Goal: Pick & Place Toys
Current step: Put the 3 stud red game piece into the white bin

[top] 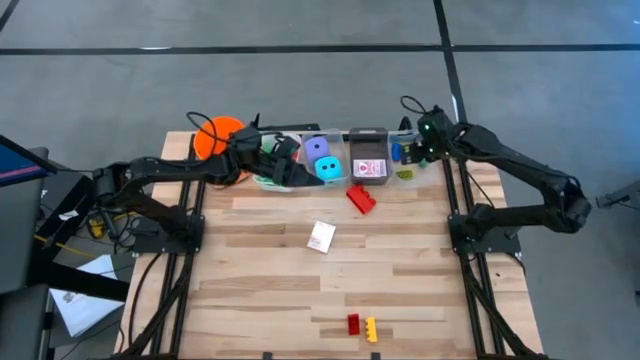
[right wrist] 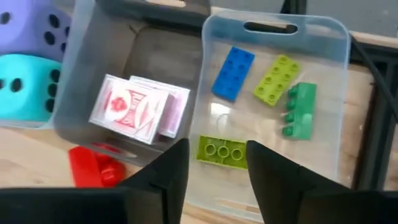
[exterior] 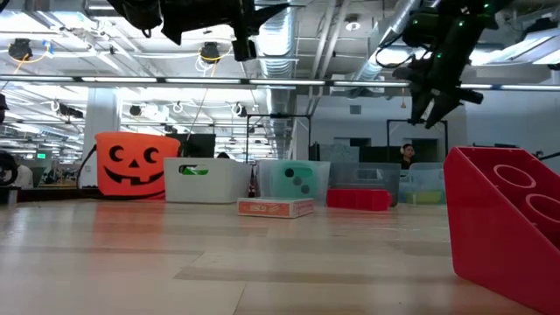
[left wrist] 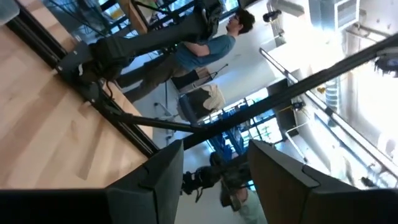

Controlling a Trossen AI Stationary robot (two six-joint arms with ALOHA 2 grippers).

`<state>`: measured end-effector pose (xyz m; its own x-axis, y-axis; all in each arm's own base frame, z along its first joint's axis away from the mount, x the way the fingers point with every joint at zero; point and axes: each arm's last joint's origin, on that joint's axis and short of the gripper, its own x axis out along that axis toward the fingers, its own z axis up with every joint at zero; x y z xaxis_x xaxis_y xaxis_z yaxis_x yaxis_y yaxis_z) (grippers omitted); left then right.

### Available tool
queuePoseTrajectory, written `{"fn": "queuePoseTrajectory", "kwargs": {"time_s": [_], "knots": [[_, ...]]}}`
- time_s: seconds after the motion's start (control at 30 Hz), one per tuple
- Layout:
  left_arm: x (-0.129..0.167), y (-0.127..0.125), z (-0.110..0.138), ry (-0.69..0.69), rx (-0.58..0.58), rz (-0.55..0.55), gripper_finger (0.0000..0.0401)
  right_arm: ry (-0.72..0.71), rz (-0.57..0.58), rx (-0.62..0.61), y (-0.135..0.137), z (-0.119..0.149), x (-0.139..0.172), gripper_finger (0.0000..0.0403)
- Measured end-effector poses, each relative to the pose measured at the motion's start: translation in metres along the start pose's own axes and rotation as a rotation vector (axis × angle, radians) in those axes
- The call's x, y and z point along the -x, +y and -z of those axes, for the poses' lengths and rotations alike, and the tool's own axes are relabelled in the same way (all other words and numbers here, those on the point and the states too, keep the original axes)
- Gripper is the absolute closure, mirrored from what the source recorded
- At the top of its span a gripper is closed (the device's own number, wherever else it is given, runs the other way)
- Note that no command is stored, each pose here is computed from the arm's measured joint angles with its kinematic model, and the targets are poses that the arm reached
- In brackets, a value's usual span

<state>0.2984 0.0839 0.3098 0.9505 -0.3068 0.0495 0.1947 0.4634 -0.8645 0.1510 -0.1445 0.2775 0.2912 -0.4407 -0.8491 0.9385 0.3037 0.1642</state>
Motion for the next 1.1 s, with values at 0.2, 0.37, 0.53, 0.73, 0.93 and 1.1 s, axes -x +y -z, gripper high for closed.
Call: {"fn": "queuePoseTrajectory", "kwargs": {"time_s": [0.2, 0.37, 0.53, 0.73, 0.93, 1.1], "knots": [[-0.008, -0.006, 0.011, 0.033, -0.141, 0.023, 0.0227, 0.003, -0.160, 0.115, 0.019, 0.013, 0.020, 0.0210], [-0.016, -0.012, 0.022, 0.040, -0.424, 0.038, 0.0229, -0.022, -0.328, 0.211, 0.043, 0.040, 0.047, 0.0191], [-0.025, -0.015, 0.037, 0.019, -0.757, -0.040, 0.0229, -0.033, -0.502, 0.242, 0.070, 0.068, 0.071, 0.0190], [-0.028, -0.003, 0.055, 0.149, -0.898, -0.194, 0.0212, -0.024, -0.569, 0.241, 0.097, 0.099, 0.082, 0.0197], [-0.025, 0.006, 0.061, 0.236, -0.894, -0.278, 0.0182, 0.039, -0.517, 0.219, 0.118, 0.123, 0.071, 0.0204], [-0.024, 0.007, 0.058, 0.190, -0.907, -0.362, 0.0157, 0.100, -0.378, 0.231, 0.137, 0.141, 0.040, 0.0209]]}}
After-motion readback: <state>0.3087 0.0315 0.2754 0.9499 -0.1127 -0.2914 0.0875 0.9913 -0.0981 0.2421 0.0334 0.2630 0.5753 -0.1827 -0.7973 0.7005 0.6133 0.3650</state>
